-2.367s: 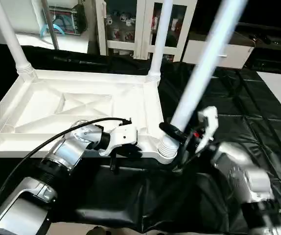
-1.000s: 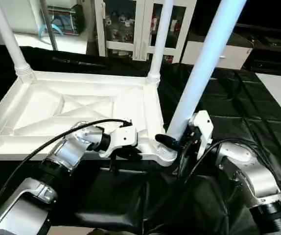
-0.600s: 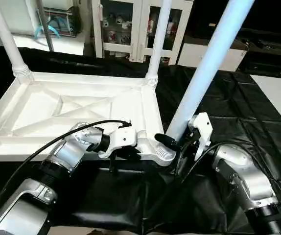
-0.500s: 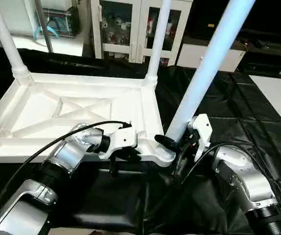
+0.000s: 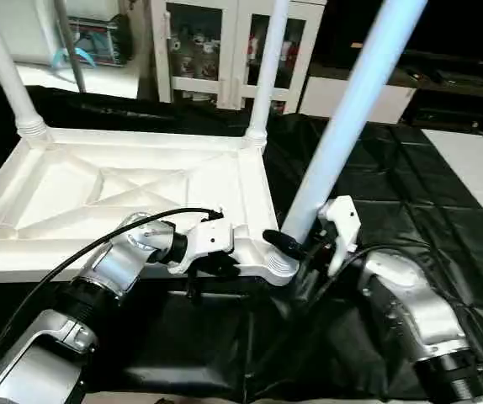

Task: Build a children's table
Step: Insert table leg to table base

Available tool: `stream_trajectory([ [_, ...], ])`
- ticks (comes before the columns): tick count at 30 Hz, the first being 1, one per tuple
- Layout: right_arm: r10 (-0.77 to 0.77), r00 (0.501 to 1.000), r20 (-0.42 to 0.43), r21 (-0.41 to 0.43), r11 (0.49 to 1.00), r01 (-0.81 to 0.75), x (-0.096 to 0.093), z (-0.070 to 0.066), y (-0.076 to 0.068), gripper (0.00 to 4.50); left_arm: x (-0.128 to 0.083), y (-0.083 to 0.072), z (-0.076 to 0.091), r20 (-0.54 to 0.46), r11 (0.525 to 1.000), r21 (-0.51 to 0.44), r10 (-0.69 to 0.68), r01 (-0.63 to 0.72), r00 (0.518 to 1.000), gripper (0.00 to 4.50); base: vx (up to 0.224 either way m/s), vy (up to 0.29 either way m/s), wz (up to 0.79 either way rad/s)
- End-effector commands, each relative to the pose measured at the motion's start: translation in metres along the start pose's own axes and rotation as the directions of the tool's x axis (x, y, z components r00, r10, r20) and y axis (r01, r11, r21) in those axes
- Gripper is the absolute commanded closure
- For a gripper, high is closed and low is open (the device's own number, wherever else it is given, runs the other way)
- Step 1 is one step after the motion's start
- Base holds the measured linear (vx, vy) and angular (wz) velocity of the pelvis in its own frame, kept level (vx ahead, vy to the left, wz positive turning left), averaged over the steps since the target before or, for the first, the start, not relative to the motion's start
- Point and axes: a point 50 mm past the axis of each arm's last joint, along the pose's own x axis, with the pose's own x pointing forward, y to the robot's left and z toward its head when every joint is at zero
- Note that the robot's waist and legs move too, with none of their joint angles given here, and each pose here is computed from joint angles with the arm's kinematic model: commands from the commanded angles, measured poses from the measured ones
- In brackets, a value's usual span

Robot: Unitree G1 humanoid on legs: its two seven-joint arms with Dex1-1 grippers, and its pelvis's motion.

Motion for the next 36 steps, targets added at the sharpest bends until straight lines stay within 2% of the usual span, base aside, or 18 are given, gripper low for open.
stream_trajectory([
  [1,-0.223,0.933,-0.283,0.072,0.965,0.253,-0.026,-0.055,-0.023,2.66,0.007,-0.005,0.000,0.017,1.000,-0.018,-0.018,0.018,1.000,4.50,0.000,0.000,0.00],
  [3,-0.244,0.927,-0.284,0.072,0.959,0.274,-0.025,-0.055,-0.024,2.66,0.007,-0.005,0.000,0.017,1.000,-0.022,-0.013,0.013,1.000,4.50,-0.071,-0.011,0.06],
  [7,-0.384,0.872,-0.304,0.108,0.895,0.432,-0.020,-0.060,-0.029,2.66,0.018,0.002,0.001,0.022,0.986,-0.132,0.105,-0.101,0.994,4.50,0.015,-0.096,0.07],
  [10,-0.556,0.753,-0.351,0.126,0.769,0.627,-0.015,-0.067,-0.036,2.66,0.034,0.009,0.014,0.050,0.937,-0.275,0.239,-0.216,0.970,4.50,0.042,0.044,-0.27],
  [12,-0.628,0.689,-0.363,0.148,0.691,0.708,-0.010,-0.069,-0.039,2.66,0.043,0.017,0.024,0.051,0.880,-0.359,0.351,-0.310,0.935,4.50,-0.088,-0.029,0.25],
  [13,-0.674,0.647,-0.357,0.143,0.645,0.751,-0.006,-0.067,-0.041,2.66,0.048,0.025,0.032,0.037,0.817,-0.420,0.450,-0.395,0.892,4.50,-0.076,-0.021,0.25],
  [14,-0.680,0.642,-0.355,0.142,0.639,0.756,-0.005,-0.067,-0.041,2.66,0.049,0.026,0.033,0.034,0.808,-0.428,0.463,-0.406,0.886,4.50,-0.052,0.014,0.07],
  [15,-0.711,0.607,-0.355,0.150,0.597,0.788,0.001,-0.066,-0.042,2.66,0.053,0.034,0.042,0.029,0.744,-0.475,0.547,-0.470,0.837,4.50,-0.052,0.014,0.07],
  [17,-0.729,0.581,-0.361,0.160,0.566,0.809,0.007,-0.064,-0.041,2.66,0.056,0.039,0.052,0.041,0.712,-0.498,0.590,-0.496,0.806,4.50,-0.038,0.070,-0.06],
  [21,-0.765,0.532,-0.363,0.162,0.511,0.844,0.012,-0.062,-0.042,2.66,0.059,0.043,0.063,0.046,0.695,-0.498,0.618,-0.519,0.785,4.50,-0.007,0.035,-0.02],
  [22,-0.765,0.532,-0.363,0.162,0.511,0.844,0.012,-0.062,-0.042,2.66,0.059,0.043,0.063,0.046,0.695,-0.498,0.618,-0.519,0.785,4.50,0.000,0.000,0.00],
  [23,-0.790,0.499,-0.356,0.158,0.475,0.866,0.014,-0.060,-0.044,2.66,0.060,0.044,0.066,0.040,0.685,-0.494,0.632,-0.535,0.774,4.50,0.000,0.000,0.00],
  [24,-0.799,0.489,-0.349,0.163,0.463,0.872,0.016,-0.058,-0.045,2.66,0.061,0.045,0.068,0.036,0.678,-0.500,0.639,-0.539,0.769,4.50,0.000,0.000,0.00],
  [27,-0.802,0.486,-0.346,0.164,0.458,0.873,0.018,-0.056,-0.046,2.66,0.061,0.045,0.068,0.031,0.677,-0.497,0.638,-0.542,0.769,4.50,0.000,0.000,0.00],
  [30,-0.793,0.507,-0.338,0.177,0.475,0.862,0.025,-0.053,-0.045,2.66,0.063,0.046,0.067,0.016,0.677,-0.489,0.637,-0.550,0.770,4.50,0.000,0.000,0.00],
  [34,-0.757,0.580,-0.301,0.202,0.544,0.814,0.034,-0.047,-0.041,2.66,0.062,0.045,0.065,0.015,0.679,-0.493,0.631,-0.544,0.775,4.50,0.000,0.000,0.00],
  [35,-0.750,0.599,-0.280,0.194,0.567,0.800,0.036,-0.044,-0.040,2.10,0.062,0.045,0.065,0.014,0.680,-0.494,0.630,-0.542,0.777,4.50,0.000,0.000,0.00],
  [36,-0.747,0.608,-0.267,0.190,0.578,0.794,0.037,-0.041,-0.040,2.10,0.062,0.045,0.064,0.014,0.681,-0.492,0.629,-0.542,0.778,4.50,0.000,0.000,0.00],
])
